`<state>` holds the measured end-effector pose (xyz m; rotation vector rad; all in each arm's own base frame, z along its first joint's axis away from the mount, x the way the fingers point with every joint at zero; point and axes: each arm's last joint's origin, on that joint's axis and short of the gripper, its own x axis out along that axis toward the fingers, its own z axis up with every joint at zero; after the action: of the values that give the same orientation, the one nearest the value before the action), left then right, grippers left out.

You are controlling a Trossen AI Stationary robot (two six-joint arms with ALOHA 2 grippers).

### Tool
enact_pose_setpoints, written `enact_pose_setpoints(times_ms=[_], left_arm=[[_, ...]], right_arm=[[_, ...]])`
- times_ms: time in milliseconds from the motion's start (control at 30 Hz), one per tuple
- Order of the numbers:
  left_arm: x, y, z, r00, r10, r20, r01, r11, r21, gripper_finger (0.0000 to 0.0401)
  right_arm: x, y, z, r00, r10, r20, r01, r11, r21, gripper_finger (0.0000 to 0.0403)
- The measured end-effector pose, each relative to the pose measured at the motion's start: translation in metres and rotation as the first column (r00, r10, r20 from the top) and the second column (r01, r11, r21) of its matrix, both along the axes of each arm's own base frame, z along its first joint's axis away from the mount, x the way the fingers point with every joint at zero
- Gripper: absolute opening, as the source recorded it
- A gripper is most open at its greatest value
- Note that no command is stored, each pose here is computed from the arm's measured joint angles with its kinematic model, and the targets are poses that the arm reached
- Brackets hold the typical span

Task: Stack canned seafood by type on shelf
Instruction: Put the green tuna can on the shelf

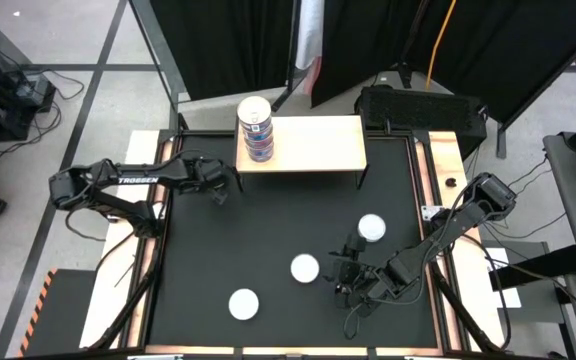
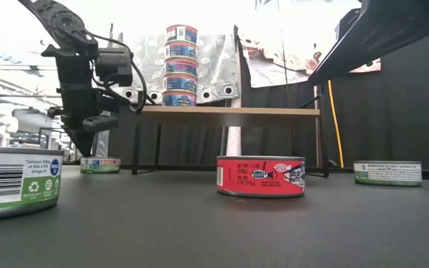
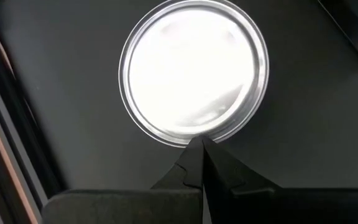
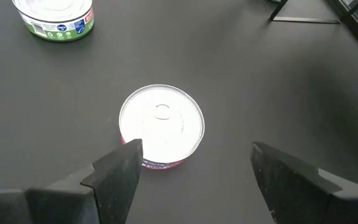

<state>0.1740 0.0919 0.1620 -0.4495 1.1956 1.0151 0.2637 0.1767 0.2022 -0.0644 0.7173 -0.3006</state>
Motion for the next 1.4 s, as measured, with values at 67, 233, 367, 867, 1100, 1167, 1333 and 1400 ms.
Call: enact_pose_setpoints(times_ms=[67, 233, 367, 867, 1100, 1167, 1333, 1400], left_arm=[[0.0004, 0.0002, -0.0008, 1.000, 0.000, -0.005, 0.000, 1.000, 0.000, 0.0000], [0.0005, 0.0000, -0.0010, 1.000, -0.001, -0.002, 0.001, 1.000, -0.010, 0.0000], [0.0004, -0.0006, -0.0011, 1.000, -0.003, -0.002, 0.003, 1.000, -0.021, 0.0000], [0.0001, -0.0031, -0.0034, 1.000, 0.008, 0.023, -0.006, 0.995, -0.099, 0.0000], [-0.0016, -0.0037, -0.0036, 1.000, 0.024, 0.008, -0.023, 0.995, -0.101, 0.0000], [-0.0029, -0.0042, -0.0038, 0.999, 0.037, -0.002, -0.037, 0.994, -0.104, 0.0000], [-0.0038, -0.0046, -0.0038, 0.999, 0.038, -0.012, -0.039, 0.994, -0.106, 0.0000], [-0.0038, -0.0045, -0.0037, 0.999, 0.038, -0.011, -0.039, 0.994, -0.105, 0.0000]], right_arm=[[-0.0002, 0.0004, 0.0000, 1.000, 0.001, 0.000, -0.001, 1.000, 0.000, 0.0293], [-0.0003, 0.0005, 0.0000, 1.000, 0.002, 0.000, -0.002, 1.000, 0.000, 0.0293], [-0.0003, 0.0005, 0.0000, 1.000, 0.002, 0.000, -0.002, 1.000, 0.000, 0.0293], [-0.0003, 0.0005, 0.0000, 1.000, 0.002, 0.000, -0.002, 1.000, 0.000, 0.0293], [-0.0003, 0.0005, 0.0000, 1.000, 0.002, 0.000, -0.002, 1.000, 0.000, 0.0293], [-0.0003, 0.0005, 0.0000, 1.000, 0.002, 0.000, -0.002, 1.000, 0.000, 0.0293], [-0.0007, 0.0011, 0.0000, 1.000, 0.004, 0.000, -0.004, 1.000, 0.000, 0.0293], [-0.0010, 0.0014, 0.0000, 1.000, 0.005, 0.000, -0.005, 1.000, 0.000, 0.0293]])
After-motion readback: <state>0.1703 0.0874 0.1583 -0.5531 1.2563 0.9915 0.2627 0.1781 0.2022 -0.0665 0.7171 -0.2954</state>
